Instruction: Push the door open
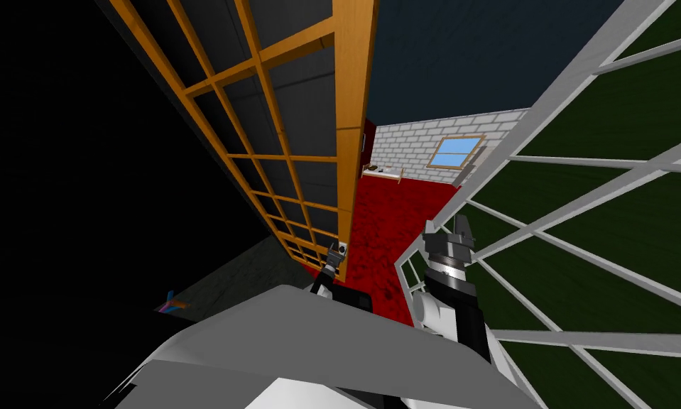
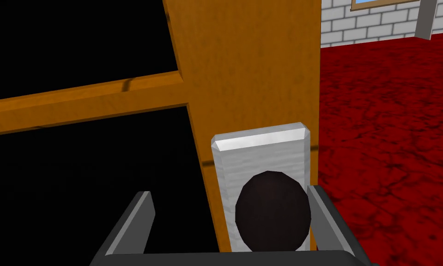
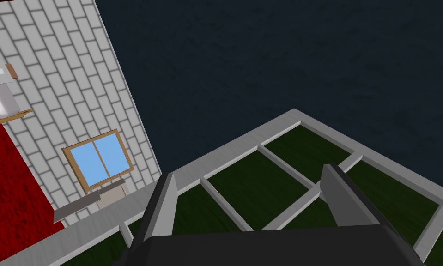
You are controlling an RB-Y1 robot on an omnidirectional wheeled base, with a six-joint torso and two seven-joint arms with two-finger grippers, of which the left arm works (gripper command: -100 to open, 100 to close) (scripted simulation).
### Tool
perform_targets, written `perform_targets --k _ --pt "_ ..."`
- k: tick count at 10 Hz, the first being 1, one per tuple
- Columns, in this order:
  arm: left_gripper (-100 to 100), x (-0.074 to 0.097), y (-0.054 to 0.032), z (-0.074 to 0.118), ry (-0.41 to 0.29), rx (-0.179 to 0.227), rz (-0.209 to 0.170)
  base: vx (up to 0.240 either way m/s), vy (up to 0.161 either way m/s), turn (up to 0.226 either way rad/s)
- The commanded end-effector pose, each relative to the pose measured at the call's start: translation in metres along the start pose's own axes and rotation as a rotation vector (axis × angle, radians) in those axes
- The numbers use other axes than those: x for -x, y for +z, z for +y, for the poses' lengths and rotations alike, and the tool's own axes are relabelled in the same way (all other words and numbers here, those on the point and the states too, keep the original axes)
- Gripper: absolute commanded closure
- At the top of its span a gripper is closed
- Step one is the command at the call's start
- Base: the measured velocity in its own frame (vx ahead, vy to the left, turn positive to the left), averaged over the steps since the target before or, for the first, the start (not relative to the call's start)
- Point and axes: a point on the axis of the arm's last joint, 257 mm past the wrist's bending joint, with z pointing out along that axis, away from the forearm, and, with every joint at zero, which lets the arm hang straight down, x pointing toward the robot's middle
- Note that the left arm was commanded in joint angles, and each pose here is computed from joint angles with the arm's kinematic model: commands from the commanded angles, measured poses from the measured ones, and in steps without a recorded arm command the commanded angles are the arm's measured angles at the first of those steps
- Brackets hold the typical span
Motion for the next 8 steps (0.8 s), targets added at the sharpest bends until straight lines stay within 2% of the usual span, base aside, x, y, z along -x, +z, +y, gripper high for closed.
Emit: perform_targets --k 1,8 --pt "100 0.003 0.001 -0.021 0.008 -0.042 -0.001 0.096 -0.067 0.038" --pt "100 0.001 0.0077 -0.05 -0.012 -0.135 0.001 0.124 -0.102 0.056"
